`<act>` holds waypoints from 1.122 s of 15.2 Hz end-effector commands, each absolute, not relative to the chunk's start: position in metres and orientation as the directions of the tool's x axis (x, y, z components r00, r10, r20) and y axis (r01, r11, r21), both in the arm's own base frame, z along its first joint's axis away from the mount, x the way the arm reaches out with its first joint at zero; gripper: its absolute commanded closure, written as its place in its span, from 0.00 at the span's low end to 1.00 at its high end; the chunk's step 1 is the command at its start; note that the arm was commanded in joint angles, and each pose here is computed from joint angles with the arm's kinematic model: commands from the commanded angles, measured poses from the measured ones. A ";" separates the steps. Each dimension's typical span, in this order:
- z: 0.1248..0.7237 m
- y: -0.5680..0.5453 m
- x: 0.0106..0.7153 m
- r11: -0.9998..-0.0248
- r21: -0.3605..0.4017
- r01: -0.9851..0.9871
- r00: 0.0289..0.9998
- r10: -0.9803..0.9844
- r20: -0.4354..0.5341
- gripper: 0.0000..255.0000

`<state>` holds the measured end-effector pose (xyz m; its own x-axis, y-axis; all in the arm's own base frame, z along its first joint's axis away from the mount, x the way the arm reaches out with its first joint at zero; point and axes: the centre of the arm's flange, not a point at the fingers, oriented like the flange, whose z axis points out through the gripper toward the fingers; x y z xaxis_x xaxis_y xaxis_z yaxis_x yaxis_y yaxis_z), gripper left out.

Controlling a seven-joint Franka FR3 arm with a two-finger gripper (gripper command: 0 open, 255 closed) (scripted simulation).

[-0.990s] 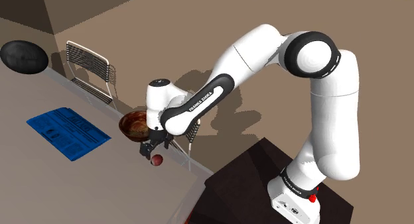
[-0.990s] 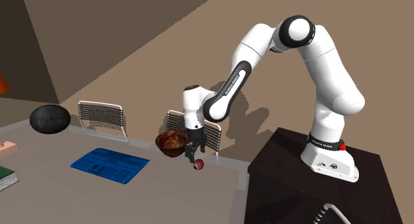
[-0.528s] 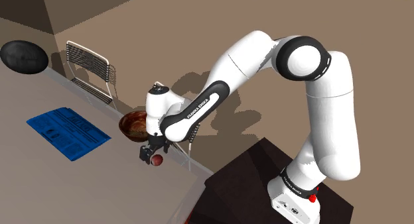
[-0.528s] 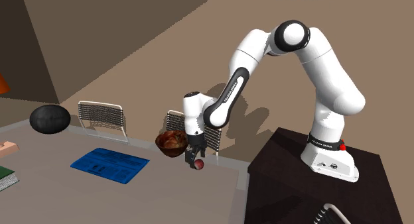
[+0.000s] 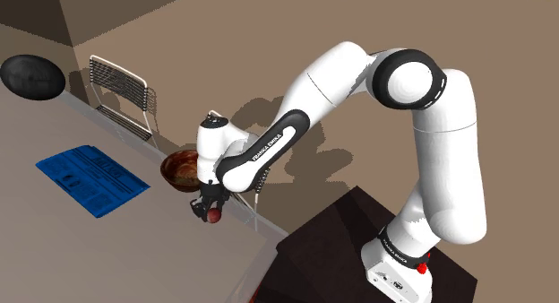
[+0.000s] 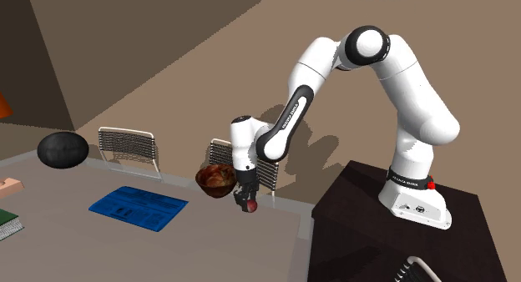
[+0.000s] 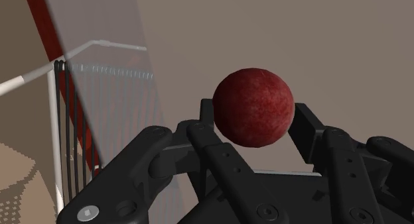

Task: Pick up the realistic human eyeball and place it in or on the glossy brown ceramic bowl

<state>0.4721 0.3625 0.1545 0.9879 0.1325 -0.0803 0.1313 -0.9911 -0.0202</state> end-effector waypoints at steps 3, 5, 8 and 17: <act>0.154 0.363 0.472 -0.991 -0.020 0.131 0.988 0.132 -0.080 1.00; 0.154 0.363 0.472 -0.991 -0.020 0.131 0.988 0.132 -0.080 1.00; 0.160 0.363 0.472 -0.991 -0.020 0.131 0.988 0.132 -0.080 1.00; 0.207 0.363 0.472 -0.991 -0.020 0.131 0.988 0.132 -0.080 1.00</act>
